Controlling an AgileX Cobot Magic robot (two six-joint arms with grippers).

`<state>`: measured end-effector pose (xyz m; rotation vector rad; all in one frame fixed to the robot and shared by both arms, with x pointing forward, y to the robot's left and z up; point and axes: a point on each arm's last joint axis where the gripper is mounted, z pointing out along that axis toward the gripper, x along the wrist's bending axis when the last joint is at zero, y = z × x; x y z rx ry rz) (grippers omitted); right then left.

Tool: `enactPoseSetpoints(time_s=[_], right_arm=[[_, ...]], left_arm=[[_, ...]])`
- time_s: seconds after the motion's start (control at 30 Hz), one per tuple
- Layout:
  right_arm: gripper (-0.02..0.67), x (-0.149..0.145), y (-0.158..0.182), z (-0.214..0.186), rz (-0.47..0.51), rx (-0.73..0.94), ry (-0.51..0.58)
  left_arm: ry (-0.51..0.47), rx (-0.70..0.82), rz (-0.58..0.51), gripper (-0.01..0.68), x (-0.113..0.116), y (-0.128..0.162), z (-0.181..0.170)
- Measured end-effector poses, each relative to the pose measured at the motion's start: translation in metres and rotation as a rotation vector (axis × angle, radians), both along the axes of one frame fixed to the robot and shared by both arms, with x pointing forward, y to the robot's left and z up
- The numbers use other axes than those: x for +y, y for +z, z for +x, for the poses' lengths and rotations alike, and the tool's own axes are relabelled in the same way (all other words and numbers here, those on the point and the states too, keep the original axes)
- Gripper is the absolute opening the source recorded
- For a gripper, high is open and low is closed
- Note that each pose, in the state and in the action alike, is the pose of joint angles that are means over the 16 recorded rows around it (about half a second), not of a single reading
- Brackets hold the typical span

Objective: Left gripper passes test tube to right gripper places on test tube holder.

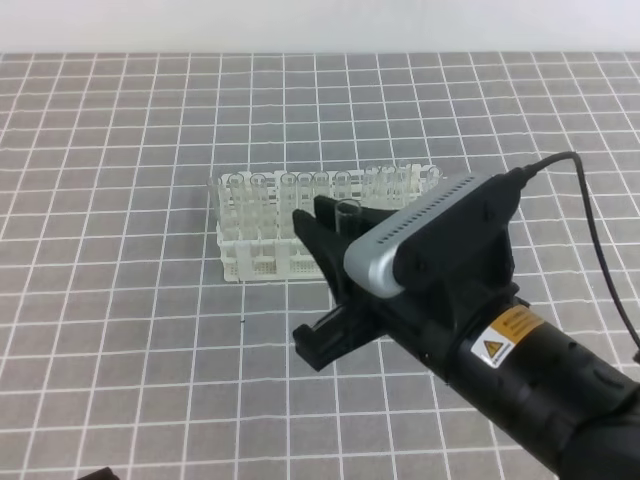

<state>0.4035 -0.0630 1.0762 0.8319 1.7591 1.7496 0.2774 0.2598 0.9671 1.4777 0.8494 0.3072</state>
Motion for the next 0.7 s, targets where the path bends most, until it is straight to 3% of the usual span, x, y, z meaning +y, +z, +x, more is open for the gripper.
enactPoseSetpoints(time_s=[0.27, 0.7], right_arm=[[0.009, -0.017, -0.002, 0.013, -0.011, -0.032, -0.068], [0.009, -0.068, -0.007, 0.064, 0.1, -0.063, -0.122]], left_arm=[[0.001, 0.006, 0.005, 0.0, 0.0, -0.001, 0.0], [0.001, 0.005, 0.004, 0.0, 0.0, -0.001, 0.0]])
